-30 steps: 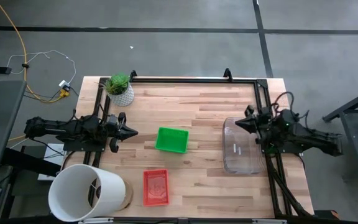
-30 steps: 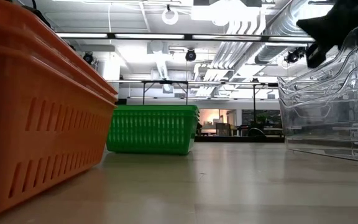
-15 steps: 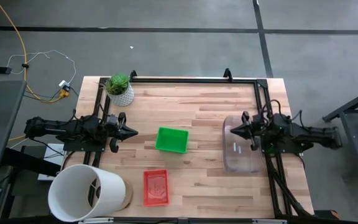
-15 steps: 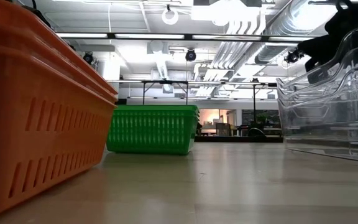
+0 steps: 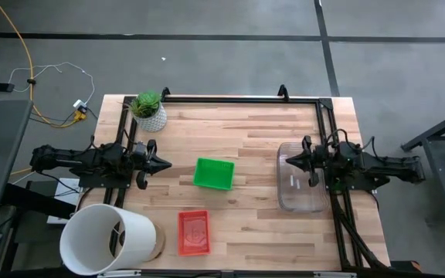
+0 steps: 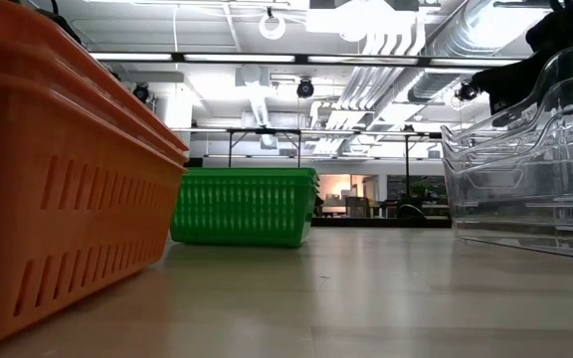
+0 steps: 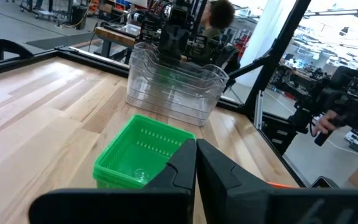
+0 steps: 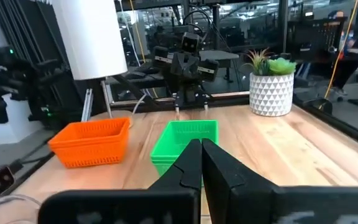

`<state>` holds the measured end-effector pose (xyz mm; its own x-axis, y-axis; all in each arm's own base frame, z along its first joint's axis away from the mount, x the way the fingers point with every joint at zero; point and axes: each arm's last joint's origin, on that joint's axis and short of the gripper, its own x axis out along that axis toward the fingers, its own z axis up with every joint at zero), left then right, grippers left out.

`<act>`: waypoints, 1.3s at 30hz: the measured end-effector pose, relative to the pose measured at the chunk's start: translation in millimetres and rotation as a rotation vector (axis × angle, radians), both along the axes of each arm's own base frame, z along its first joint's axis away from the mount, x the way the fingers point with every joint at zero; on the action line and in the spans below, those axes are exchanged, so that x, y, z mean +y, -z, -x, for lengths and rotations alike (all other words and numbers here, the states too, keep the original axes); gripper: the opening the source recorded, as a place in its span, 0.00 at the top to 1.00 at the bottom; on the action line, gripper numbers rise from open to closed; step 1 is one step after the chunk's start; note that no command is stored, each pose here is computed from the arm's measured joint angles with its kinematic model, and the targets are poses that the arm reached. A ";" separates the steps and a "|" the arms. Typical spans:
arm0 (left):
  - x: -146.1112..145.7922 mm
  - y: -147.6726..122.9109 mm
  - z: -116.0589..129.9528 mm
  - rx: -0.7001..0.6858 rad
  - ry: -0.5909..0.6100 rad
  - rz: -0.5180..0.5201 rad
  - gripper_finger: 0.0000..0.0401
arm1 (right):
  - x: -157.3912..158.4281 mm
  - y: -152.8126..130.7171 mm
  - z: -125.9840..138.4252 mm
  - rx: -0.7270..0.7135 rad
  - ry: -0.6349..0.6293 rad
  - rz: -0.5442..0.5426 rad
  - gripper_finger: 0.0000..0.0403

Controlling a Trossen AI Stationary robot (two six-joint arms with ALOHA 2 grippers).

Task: Stack baskets by color
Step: Return to Home Position

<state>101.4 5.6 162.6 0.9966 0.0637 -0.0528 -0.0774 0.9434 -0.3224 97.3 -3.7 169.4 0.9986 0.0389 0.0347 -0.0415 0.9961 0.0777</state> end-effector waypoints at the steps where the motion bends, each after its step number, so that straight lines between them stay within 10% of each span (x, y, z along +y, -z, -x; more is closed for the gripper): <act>1: 0.0 0.0 0.0 0.000 0.000 0.000 1.00 | 0.0 0.0 0.0 0.000 0.000 0.011 1.00; 39: 2.3 -6.4 4.6 -0.074 -0.031 -0.005 1.00 | 5.9 -0.2 0.3 -0.005 -0.064 0.004 1.00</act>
